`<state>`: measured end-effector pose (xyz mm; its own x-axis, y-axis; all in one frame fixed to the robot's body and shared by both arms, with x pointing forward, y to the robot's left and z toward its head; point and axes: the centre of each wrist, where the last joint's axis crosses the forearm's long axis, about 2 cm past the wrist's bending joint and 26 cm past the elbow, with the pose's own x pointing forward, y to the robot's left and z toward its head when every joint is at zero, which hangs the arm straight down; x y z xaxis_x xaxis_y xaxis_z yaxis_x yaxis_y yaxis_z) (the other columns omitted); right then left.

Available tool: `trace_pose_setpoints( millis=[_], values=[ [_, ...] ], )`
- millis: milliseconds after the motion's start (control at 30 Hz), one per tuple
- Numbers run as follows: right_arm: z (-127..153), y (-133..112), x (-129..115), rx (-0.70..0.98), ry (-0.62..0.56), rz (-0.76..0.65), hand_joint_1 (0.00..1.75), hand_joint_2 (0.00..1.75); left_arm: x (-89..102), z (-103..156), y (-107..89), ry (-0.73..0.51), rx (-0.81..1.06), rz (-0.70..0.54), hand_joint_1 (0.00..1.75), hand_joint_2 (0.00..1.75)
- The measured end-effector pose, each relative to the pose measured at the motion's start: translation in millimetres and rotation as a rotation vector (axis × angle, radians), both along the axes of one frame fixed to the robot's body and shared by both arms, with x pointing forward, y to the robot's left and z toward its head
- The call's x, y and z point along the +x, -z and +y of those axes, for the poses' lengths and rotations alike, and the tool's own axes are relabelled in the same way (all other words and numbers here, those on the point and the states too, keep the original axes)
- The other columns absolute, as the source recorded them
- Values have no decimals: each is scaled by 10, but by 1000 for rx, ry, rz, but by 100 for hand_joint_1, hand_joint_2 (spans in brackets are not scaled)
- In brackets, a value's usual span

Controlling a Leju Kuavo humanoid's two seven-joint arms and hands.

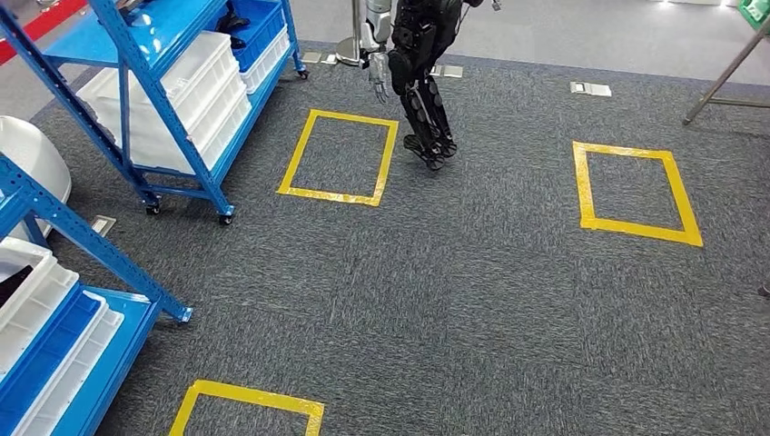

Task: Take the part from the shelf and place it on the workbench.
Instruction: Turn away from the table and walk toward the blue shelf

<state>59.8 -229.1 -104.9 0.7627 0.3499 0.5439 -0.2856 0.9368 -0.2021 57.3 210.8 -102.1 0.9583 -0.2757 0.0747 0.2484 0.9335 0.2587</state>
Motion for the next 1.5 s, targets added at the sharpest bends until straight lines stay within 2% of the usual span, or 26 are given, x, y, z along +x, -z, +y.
trace_pose_setpoints(
  millis=[500, 1200, 1500],
  values=[
    [-50, 0, 38, -6, -11, -2, 0, 0, -6, -31, -5, -8, 8, 28, 0, 0],
    [-31, 9, -36, -6, -14, -6, 0, 0, 25, -34, -9, 9, -14, -30, 0, 0],
    [-19, -2, 31, -3, -22, -12, 0, 0, -15, -7, 0, 14, 2, -33, 0, 0]
  ],
)
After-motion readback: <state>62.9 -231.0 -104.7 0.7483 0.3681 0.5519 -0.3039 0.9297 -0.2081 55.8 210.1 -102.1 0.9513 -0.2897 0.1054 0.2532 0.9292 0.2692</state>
